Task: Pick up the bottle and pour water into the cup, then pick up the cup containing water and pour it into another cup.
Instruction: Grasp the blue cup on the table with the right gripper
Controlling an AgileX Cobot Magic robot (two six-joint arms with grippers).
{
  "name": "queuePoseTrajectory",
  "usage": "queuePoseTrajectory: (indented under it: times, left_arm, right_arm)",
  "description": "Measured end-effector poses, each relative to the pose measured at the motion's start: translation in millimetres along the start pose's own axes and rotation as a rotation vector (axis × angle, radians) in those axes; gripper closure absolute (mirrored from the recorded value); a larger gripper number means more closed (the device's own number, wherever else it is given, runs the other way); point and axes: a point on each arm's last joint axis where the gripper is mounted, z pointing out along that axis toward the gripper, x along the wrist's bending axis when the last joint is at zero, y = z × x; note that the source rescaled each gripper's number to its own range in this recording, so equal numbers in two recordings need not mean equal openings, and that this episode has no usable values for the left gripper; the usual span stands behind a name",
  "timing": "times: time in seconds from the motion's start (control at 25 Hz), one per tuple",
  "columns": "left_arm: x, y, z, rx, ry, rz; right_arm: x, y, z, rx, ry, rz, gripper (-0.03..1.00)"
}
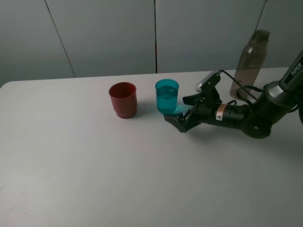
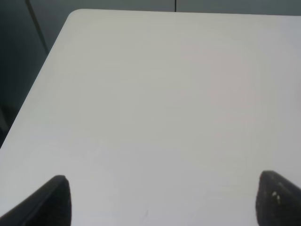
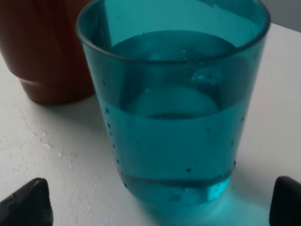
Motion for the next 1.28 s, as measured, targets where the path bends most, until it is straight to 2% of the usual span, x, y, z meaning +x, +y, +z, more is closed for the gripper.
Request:
queuePoseTrajectory:
  times: [0.52, 1.28]
  left_arm:
    - [0.0, 0.0, 0.0, 0.0, 0.0, 0.0]
    - [0.2, 0.0, 0.0, 0.0, 0.002, 0.001]
  right_arm:
    - [-10.9, 11.2, 10.9, -0.049, -0.026, -0.019, -0.03]
    - [-6.8, 9.2, 41.3, -0.064, 0.005, -0.038, -0.03]
